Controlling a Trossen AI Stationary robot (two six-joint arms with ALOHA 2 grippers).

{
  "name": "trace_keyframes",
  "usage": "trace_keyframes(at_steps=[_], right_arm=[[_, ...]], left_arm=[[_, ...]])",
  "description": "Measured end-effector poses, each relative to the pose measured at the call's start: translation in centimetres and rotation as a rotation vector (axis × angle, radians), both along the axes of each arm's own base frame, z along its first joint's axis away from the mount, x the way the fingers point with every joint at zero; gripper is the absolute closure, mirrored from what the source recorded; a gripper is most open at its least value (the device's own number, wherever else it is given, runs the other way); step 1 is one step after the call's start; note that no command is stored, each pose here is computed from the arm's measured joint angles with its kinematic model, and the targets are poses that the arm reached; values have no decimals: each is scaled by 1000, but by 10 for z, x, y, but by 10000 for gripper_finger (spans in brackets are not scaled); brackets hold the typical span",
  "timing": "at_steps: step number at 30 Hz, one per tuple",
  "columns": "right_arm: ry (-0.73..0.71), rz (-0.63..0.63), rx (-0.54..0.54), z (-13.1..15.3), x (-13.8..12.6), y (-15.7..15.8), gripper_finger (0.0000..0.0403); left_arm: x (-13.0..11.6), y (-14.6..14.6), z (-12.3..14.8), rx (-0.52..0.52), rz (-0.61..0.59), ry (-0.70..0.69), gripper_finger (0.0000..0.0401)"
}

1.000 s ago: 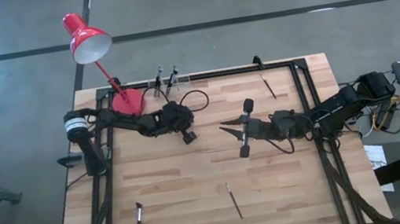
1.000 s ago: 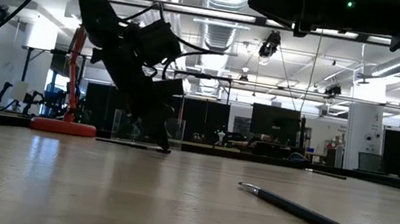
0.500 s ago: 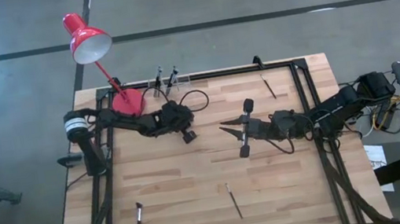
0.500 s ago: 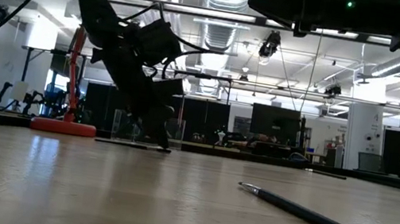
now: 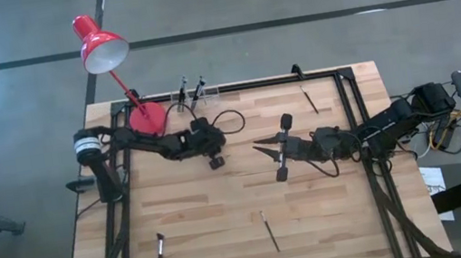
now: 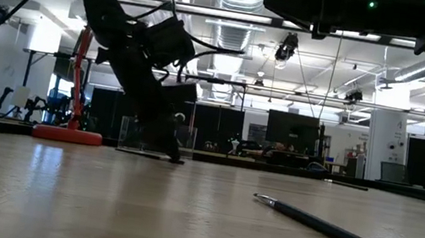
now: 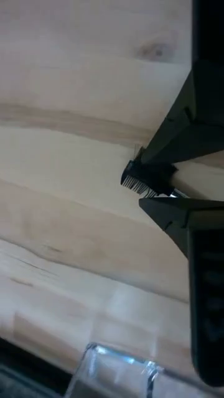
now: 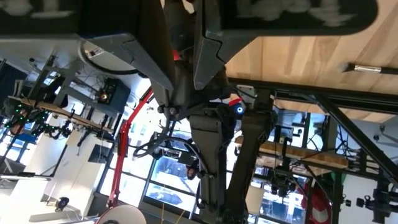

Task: Pick & Place Makeup Supplies
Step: Put the makeup brush into the transparent organizer

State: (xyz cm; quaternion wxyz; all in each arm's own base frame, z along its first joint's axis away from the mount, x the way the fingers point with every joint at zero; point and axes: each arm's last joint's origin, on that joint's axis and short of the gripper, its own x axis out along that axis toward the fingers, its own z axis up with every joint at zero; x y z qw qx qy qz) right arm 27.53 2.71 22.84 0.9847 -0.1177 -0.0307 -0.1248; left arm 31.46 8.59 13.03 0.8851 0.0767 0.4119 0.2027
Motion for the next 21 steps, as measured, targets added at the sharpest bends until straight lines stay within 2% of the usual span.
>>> trace_keyframes(at_steps=[8, 21], right_arm=[[0, 0, 0, 0, 0, 0, 349], [0, 0, 0, 0, 0, 0, 349]], left_arm=[[0, -12, -2, 118, -73, 69, 312], [0, -19, -2, 144, -129, 110, 312]])
